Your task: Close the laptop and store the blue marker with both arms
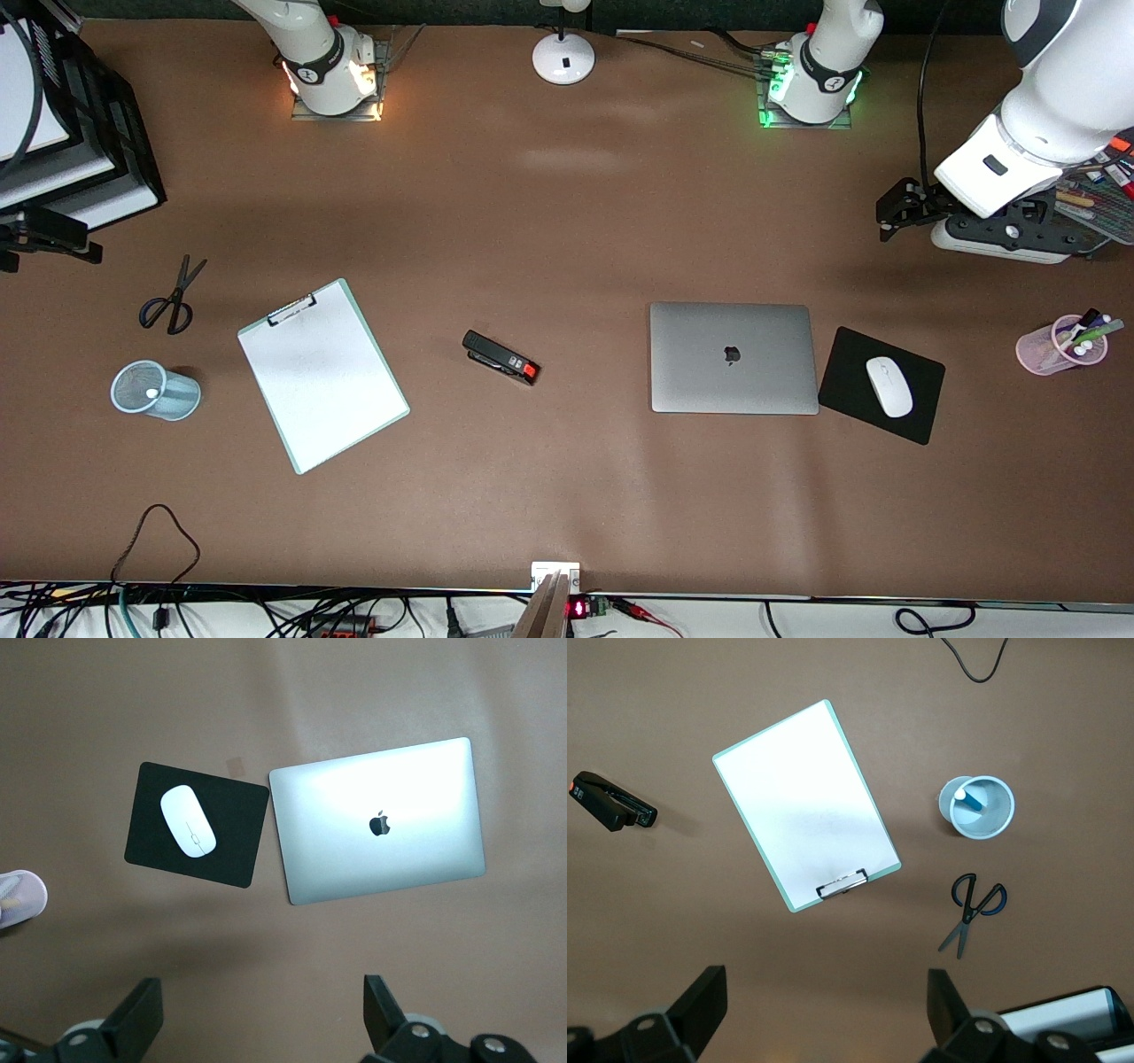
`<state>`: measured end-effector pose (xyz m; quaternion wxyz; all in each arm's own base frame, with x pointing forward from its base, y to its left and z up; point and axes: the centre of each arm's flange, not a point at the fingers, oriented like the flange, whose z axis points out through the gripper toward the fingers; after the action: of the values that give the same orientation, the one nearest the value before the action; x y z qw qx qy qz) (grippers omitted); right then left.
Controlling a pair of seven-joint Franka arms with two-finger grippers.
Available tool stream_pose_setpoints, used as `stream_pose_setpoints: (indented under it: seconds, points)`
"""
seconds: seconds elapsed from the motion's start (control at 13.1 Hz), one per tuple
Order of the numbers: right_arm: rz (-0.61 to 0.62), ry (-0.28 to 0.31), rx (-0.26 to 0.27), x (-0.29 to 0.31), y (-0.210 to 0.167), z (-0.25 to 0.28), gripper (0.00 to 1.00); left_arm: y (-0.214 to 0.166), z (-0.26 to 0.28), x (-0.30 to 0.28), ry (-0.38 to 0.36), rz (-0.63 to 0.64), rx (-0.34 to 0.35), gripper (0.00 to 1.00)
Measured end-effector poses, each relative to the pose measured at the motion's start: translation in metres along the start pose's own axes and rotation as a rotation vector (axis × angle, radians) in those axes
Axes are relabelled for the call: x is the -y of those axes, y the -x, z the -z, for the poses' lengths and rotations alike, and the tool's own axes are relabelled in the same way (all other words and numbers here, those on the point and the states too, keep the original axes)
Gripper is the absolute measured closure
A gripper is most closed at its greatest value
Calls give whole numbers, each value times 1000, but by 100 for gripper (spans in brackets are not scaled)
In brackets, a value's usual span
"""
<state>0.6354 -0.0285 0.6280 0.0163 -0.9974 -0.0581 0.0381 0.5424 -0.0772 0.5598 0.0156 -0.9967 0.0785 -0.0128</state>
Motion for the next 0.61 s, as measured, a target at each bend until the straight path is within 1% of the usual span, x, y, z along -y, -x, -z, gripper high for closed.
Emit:
stream_pose_setpoints:
  seconds: [0.15,0.38,0.61]
  points:
    - [6,2,-6,3,-3,-1,0,0,0,0,0,0,0,0]
    - [0,15,-75,-2,-10,4,0,0,0,0,0,-1,0,0]
    - [-21,18,-83,-15,-10,3,0,0,0,-1,0,-1,0,0]
